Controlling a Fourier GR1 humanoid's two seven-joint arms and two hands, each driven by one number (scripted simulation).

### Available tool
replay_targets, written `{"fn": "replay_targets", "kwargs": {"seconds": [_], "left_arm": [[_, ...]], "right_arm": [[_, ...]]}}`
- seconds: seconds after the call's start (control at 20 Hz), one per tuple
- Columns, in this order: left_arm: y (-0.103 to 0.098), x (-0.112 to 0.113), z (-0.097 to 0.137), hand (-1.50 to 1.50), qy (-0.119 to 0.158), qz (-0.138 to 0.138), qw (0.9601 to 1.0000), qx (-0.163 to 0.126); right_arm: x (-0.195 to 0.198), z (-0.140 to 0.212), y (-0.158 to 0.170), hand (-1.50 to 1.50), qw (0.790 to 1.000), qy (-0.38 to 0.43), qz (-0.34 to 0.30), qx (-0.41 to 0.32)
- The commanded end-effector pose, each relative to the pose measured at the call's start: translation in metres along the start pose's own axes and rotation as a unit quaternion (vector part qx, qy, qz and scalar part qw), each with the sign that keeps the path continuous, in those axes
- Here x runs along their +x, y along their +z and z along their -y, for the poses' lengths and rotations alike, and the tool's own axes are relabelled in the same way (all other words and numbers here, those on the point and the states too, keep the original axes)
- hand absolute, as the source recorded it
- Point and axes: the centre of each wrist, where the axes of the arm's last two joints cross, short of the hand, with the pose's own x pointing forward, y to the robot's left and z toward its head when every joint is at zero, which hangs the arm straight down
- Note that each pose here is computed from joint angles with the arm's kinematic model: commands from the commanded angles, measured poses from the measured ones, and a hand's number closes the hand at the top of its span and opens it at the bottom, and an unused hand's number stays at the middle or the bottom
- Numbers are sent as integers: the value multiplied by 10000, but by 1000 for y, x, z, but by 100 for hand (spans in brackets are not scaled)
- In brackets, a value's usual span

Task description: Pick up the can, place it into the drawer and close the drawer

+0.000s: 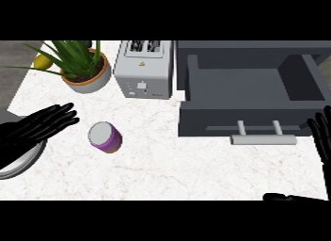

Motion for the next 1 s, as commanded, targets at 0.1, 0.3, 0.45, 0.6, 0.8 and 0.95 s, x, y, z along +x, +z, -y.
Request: {"fn": "replay_targets", "kwargs": {"seconds": [0.1, 0.3, 0.45, 0.6, 0.8, 0.95], "left_arm": [[-1, -27, 2, -150, 22, -272, 9996, 115], [-9, -21, -1, -150, -44, -133, 9996, 228], [-28, -17, -4, -150, -96, -229, 9996, 133], [-35, -56, -15, -150, -1, -250, 9996, 101], [-39, -61, -1, -150, -49, -285, 9995, 127], [-25, -76, -11, -150, -68, -325, 9992, 219]], "right_arm": [[-14, 19, 9, -150, 10000, -22, -12, 81], [-13, 18, 19, -150, 10000, 27, 56, 49], [-19, 13, 22, -150, 10000, 78, -36, 49], [-28, 17, 3, -150, 10000, 67, 44, -13], [-20, 26, -3, -150, 9999, 88, -71, -20], [-7, 34, 14, -150, 10000, 81, 30, 17]]}}
